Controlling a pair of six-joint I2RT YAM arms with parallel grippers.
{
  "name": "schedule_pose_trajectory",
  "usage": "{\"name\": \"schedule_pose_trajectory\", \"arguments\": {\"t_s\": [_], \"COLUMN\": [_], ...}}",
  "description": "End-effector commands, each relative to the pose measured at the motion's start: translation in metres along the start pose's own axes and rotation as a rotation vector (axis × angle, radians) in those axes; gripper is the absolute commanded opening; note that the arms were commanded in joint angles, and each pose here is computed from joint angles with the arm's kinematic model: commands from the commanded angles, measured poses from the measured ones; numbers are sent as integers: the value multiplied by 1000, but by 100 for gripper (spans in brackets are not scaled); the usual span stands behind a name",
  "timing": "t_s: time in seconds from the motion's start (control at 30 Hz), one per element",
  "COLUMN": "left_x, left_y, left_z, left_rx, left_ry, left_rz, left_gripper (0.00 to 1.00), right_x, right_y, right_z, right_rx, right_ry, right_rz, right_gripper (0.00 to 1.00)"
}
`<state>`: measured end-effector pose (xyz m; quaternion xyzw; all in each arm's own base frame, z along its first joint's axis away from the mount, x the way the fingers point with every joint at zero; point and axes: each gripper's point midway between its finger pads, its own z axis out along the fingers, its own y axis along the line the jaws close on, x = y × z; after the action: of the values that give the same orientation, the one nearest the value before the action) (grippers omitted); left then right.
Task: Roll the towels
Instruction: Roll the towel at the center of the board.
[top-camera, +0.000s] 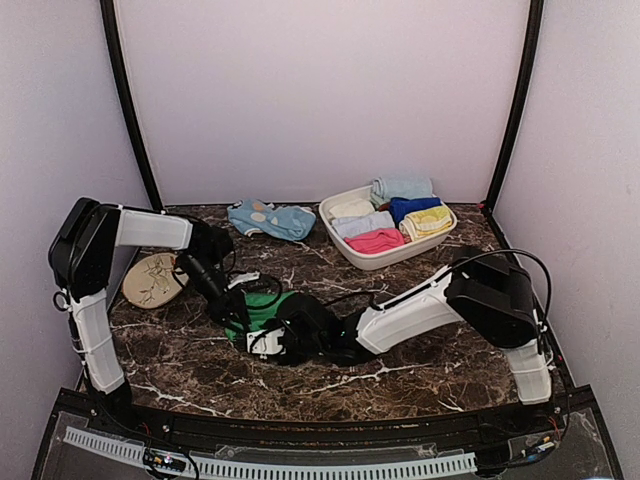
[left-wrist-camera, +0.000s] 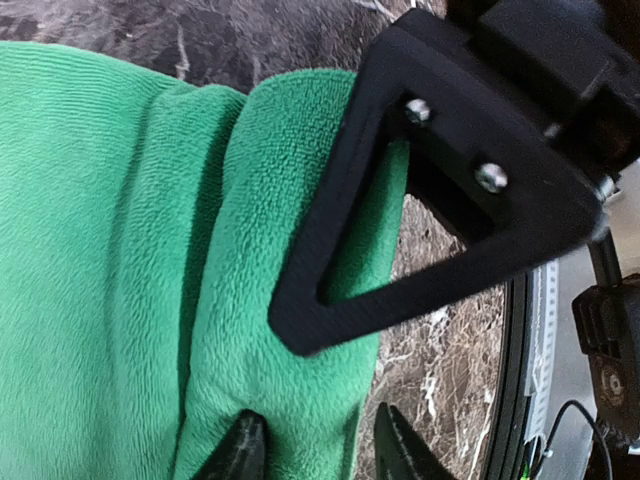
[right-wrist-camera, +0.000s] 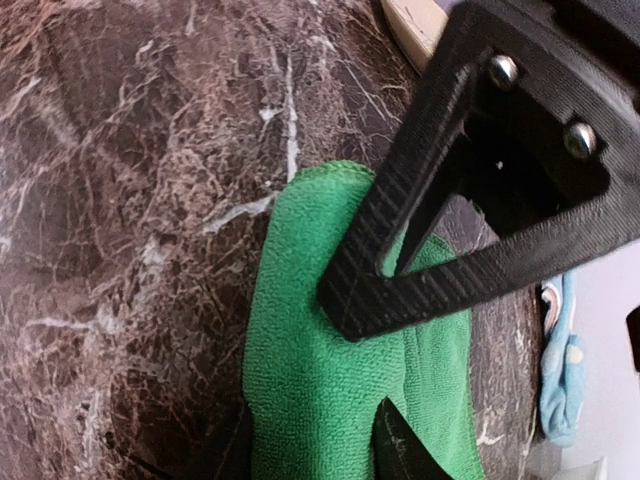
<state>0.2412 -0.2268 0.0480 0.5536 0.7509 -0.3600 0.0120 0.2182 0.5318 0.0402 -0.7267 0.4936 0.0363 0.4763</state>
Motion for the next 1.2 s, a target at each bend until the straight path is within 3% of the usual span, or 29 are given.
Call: {"name": "schedule_pose_trajectory", "arguments": {"t_s": [0.0,0.23,0.47,0.77,0.97,1.17], "left_x": [5,19,44,34,24,-9], "left_y": [16,16,-3,-27,-20,-3], "left_z": [-20,-62,-69,-79,-55,-50], "left_rx": [-142,-324,-430,-495,-568,-596], "left_ry": [-66,-206,-166,-258,-115,-110], "left_rz": [28,65,171,302,430,462], "left_gripper": [43,45,45,46,47,47], "right_x": [35,32,27,35,43,43], "right_y": [26,18,17,26,28,33], "right_z": [12,17,14,23,31,28], "right_rx": [-148,-282,-451,-671,-818,-865], "right_ry": [90,82,52,69,145,168], "right_rz": [153,390,651,973,1185,1264], "right_gripper": [34,13,3,0,0,0]}}
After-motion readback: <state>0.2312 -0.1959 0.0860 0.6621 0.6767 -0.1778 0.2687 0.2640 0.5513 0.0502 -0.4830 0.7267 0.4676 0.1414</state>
